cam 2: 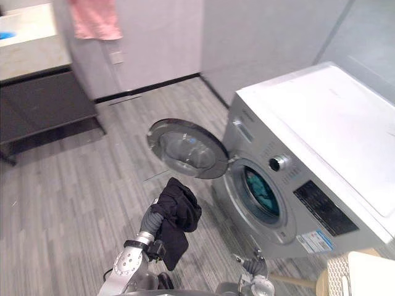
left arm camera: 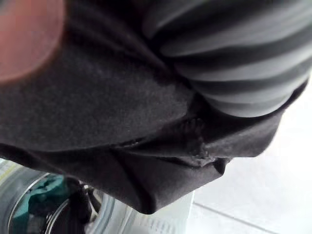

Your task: Pick up the laundry basket with both hands and put the clothes into the washing machine.

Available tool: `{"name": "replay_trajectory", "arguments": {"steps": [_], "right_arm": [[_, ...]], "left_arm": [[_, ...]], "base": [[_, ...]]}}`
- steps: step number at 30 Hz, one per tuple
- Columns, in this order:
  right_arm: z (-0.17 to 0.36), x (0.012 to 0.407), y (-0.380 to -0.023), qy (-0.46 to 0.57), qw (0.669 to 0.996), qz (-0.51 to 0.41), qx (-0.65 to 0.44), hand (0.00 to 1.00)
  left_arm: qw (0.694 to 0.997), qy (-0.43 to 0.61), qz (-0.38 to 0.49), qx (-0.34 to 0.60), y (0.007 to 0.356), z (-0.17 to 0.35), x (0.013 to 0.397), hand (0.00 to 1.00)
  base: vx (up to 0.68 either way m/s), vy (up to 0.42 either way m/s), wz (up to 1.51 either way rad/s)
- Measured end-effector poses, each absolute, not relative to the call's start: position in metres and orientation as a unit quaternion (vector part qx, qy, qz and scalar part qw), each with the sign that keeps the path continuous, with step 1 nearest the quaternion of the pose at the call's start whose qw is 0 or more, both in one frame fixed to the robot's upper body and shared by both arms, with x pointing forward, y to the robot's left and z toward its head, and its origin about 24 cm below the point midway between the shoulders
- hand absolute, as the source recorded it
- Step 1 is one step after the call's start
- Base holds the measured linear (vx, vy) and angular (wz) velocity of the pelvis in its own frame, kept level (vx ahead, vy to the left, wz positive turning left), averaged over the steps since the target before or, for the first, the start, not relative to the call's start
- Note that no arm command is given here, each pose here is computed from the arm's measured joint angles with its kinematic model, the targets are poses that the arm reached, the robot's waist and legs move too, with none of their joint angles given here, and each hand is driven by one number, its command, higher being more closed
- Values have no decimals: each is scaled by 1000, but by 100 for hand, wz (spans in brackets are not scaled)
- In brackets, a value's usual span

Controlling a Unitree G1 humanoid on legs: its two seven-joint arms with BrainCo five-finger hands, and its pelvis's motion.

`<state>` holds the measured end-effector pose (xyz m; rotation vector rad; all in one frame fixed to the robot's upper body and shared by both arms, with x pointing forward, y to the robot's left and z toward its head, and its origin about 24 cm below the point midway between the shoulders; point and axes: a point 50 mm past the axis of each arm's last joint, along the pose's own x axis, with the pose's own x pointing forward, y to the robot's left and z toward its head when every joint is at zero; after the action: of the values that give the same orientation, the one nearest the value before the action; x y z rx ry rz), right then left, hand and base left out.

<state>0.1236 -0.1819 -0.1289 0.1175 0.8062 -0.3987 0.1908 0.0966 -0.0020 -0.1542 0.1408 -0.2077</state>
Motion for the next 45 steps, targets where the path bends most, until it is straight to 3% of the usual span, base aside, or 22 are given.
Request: {"name": "replay_trajectory", "arguments": {"steps": [6, 8, 17, 26, 34, 38, 45], "right_arm": [[-140, 127, -178, 422, 888, -176, 44, 0], [-140, 124, -191, 424, 887, -182, 23, 0], [-131, 130, -204, 397, 897, -196, 14, 0], [-145, 99, -201, 444, 868, -222, 35, 0], [-144, 101, -201, 439, 870, -220, 35, 0], [-127, 135, -201, 381, 897, -218, 40, 0], [-100, 178, -196, 303, 928, -211, 52, 0]], "left_arm": [[989, 117, -85, -42, 115, -26, 199, 100], [986, 141, -82, -39, 116, -36, 195, 100], [988, 115, -71, -76, 106, -25, 200, 100], [984, 152, -69, -61, 115, -41, 189, 100], [982, 172, -48, -59, 125, -47, 183, 100], [987, 127, 20, -92, 141, -29, 204, 100], [987, 48, 60, -139, 140, 7, 244, 100]], "base": [[245, -62, -60], [296, -106, -43], [225, -62, -75], [127, 142, -44], [13, 21, -15], [-170, -9, -42], [-177, 0, -26]]}}
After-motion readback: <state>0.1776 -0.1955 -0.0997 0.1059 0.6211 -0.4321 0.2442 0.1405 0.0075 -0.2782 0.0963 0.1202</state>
